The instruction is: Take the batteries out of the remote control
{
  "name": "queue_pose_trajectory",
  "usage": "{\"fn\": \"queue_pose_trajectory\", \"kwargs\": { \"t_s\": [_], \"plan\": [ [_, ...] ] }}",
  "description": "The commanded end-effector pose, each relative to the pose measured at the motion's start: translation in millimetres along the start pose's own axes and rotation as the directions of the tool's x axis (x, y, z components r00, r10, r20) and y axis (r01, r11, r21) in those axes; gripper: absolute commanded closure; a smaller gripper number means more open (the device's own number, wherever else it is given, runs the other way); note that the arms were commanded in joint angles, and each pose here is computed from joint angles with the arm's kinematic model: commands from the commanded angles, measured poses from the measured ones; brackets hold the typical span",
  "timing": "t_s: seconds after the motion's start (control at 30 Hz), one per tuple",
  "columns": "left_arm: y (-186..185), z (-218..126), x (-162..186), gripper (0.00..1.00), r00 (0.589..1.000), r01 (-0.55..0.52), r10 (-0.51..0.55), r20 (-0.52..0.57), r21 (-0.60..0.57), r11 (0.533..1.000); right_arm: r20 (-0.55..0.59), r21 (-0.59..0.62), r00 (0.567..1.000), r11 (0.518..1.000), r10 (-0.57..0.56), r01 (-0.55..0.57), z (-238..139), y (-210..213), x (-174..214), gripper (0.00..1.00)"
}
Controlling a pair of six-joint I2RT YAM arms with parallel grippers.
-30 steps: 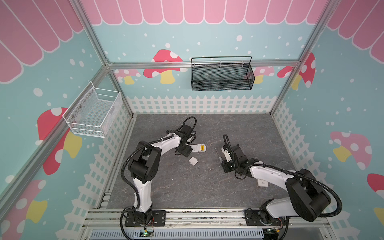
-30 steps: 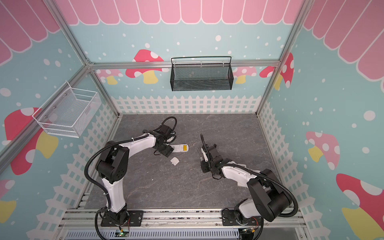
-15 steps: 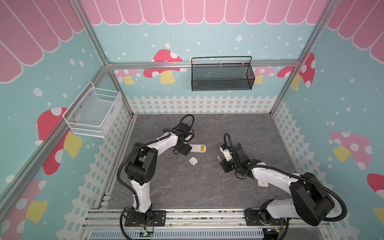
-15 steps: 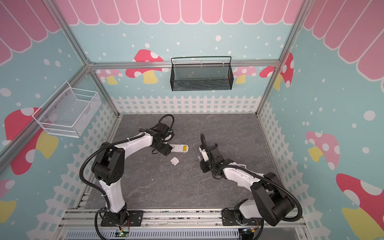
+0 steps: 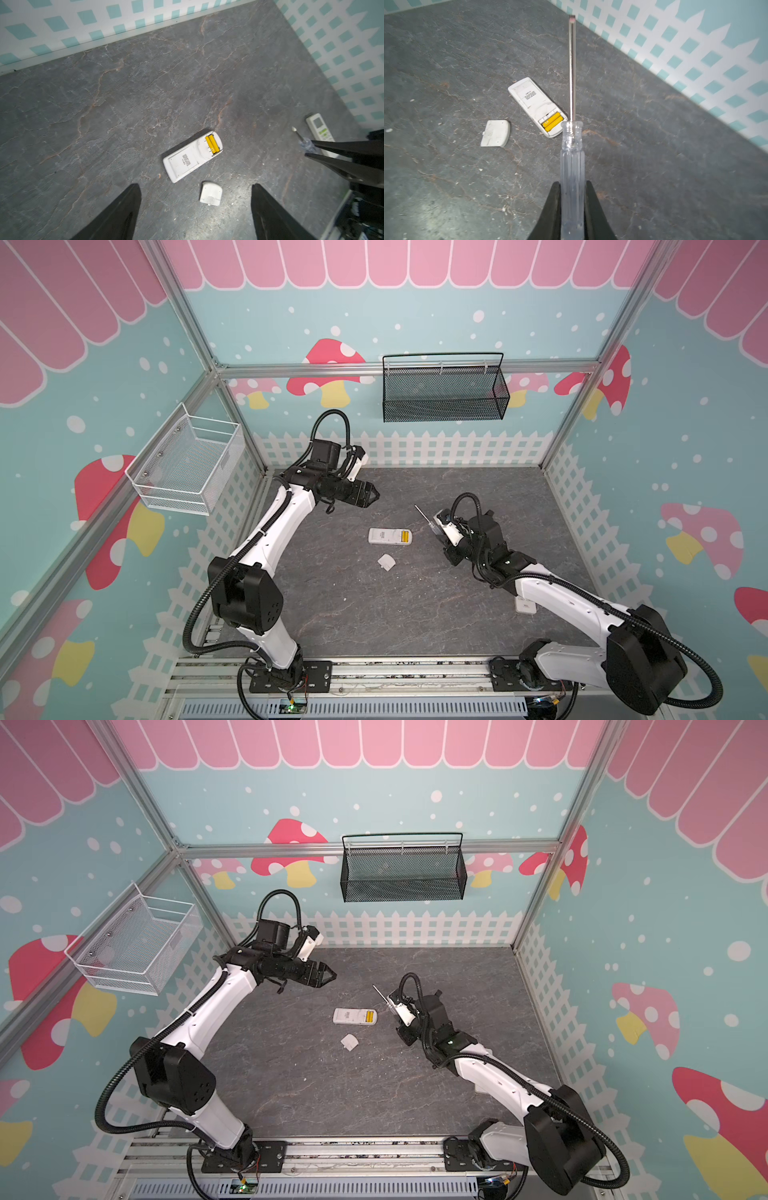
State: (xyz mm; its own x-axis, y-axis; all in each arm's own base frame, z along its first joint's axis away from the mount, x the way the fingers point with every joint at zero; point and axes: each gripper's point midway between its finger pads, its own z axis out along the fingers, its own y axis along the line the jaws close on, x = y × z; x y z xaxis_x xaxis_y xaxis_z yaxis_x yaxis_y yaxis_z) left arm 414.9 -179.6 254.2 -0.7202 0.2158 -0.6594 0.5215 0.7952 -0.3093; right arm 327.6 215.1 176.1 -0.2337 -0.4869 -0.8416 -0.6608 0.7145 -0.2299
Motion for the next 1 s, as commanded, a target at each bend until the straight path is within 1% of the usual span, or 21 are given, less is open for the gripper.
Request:
{"fn": "queue_pose_trajectory", "kwargs": {
  "t_s": [0.0, 0.1, 0.23, 0.37, 0.47, 0.67, 0.77, 0.87, 0.93, 0.97],
  "plan": [
    [-43.7, -3.6, 12.0, 0.17, 0.994, 0.102, -0.093, -0.05, 0.234, 0.967, 0.093, 0.068, 0.967, 0.97, -0.238, 0.233, -5.3, -3.2, -25.2, 0.88],
    [-59.1, -2.6, 21.3, 0.18, 0.992, 0.128, -0.112, -0.065, 0.325, 0.937, 0.106, 0.1, 0.944, 0.948, -0.313, 0.303, -5.2, -2.1, -30.1, 0.88],
    [-62.1, 4.1, 29.5, 0.19, 0.985, 0.173, -0.155, -0.079, 0.359, 0.917, 0.102, 0.111, 0.91, 0.913, -0.403, 0.392, -1.2, 4.8, -25.8, 0.88],
    [-72.6, 10.1, 36.0, 0.21, 0.98, 0.196, -0.167, -0.104, 0.409, 0.891, 0.114, 0.102, 0.898, 0.904, -0.425, 0.415, 0.9, 12.4, -25.4, 0.88],
    [-82.6, 13.7, 37.3, 0.23, 0.976, 0.215, -0.178, -0.124, 0.452, 0.866, 0.097, 0.101, 0.895, 0.899, -0.435, 0.426, 5.8, 15.4, -22.5, 0.88],
    [-96.3, 29.0, 40.9, 0.26, 0.972, 0.228, -0.171, -0.158, 0.48, 0.847, 0.121, 0.065, 0.884, 0.892, -0.452, 0.447, 10.7, 31.8, -24.6, 0.88],
    [-98.4, 36.7, 44.2, 0.29, 0.969, 0.237, -0.172, -0.179, 0.468, 0.851, 0.115, 0.064, 0.885, 0.892, -0.452, 0.447, 11.8, 35.2, -31.2, 0.88],
    [-97.2, 43.8, 49.0, 0.34, 0.966, 0.245, -0.174, -0.193, 0.459, 0.854, 0.146, 0.068, 0.881, 0.893, -0.45, 0.445, 9.4, 38.0, -34.5, 0.88],
    [-97.1, 45.0, 48.8, 0.4, 0.965, 0.248, -0.176, -0.194, 0.461, 0.852, 0.141, 0.067, 0.884, 0.895, -0.446, 0.441, 11.3, 37.7, -33.4, 0.88],
    [-97.5, 44.8, 48.5, 0.45, 0.965, 0.247, -0.175, -0.194, 0.463, 0.851, 0.137, 0.059, 0.889, 0.899, -0.437, 0.433, 11.8, 37.8, -34.8, 0.88]
  ]
}}
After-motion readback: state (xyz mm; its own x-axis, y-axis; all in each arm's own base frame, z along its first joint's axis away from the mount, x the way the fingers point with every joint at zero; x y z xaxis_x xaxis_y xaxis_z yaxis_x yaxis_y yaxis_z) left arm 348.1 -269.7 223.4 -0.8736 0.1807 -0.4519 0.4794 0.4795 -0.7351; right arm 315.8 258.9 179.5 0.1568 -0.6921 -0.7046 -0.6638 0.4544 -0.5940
